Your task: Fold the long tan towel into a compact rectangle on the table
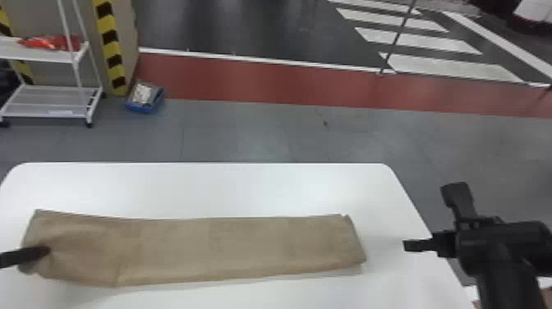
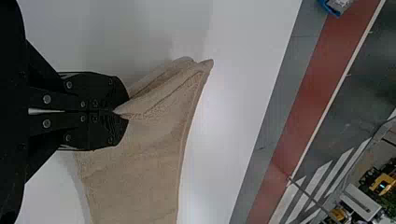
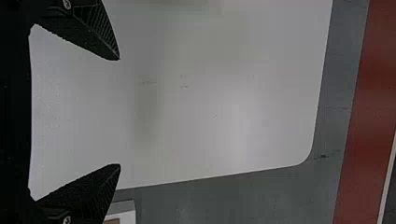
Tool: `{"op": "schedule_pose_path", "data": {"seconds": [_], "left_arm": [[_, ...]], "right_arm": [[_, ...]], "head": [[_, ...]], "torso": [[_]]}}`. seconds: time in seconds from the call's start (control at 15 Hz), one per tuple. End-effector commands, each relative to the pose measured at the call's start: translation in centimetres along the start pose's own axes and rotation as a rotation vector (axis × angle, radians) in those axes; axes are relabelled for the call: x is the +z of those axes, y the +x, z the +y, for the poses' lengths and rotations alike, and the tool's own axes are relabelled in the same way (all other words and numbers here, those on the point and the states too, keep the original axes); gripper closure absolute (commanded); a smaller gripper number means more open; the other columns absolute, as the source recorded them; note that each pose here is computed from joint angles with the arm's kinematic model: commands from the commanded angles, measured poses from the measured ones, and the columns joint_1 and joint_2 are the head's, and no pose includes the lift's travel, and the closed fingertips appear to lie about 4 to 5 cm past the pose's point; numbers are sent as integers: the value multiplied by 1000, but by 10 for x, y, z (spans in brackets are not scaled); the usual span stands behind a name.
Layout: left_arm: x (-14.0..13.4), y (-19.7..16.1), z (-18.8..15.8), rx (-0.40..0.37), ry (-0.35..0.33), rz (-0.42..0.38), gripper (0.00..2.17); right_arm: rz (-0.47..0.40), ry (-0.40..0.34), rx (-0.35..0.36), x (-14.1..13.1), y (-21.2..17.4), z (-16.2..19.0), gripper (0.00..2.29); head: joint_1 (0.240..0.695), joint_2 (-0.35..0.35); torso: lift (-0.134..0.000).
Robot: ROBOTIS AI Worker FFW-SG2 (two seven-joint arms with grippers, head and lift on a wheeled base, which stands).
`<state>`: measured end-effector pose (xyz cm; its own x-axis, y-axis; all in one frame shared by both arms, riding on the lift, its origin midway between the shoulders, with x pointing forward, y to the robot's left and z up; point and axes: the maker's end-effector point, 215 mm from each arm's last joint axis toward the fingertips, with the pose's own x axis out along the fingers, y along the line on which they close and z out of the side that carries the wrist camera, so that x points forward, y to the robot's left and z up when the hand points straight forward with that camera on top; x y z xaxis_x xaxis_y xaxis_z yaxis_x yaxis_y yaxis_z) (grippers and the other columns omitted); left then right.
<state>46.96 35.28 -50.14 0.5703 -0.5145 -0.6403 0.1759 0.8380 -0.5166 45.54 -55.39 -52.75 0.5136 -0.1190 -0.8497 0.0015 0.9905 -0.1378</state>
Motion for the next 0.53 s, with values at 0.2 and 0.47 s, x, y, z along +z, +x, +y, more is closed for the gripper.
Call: {"op": "schedule_pose_path", "data": {"seconds": [0.2,0.47], "left_arm": [[-10,22,-149,-151,-8,68,2142],[-27,67,-258,-225,111,185,2142]], "right_arm": [[4,5,3,-4,1,2,60],[8,6,3,-12,-1,1,63]], "head": [[695,-281],[695,-350]], "torso": [[0],[0]]}}
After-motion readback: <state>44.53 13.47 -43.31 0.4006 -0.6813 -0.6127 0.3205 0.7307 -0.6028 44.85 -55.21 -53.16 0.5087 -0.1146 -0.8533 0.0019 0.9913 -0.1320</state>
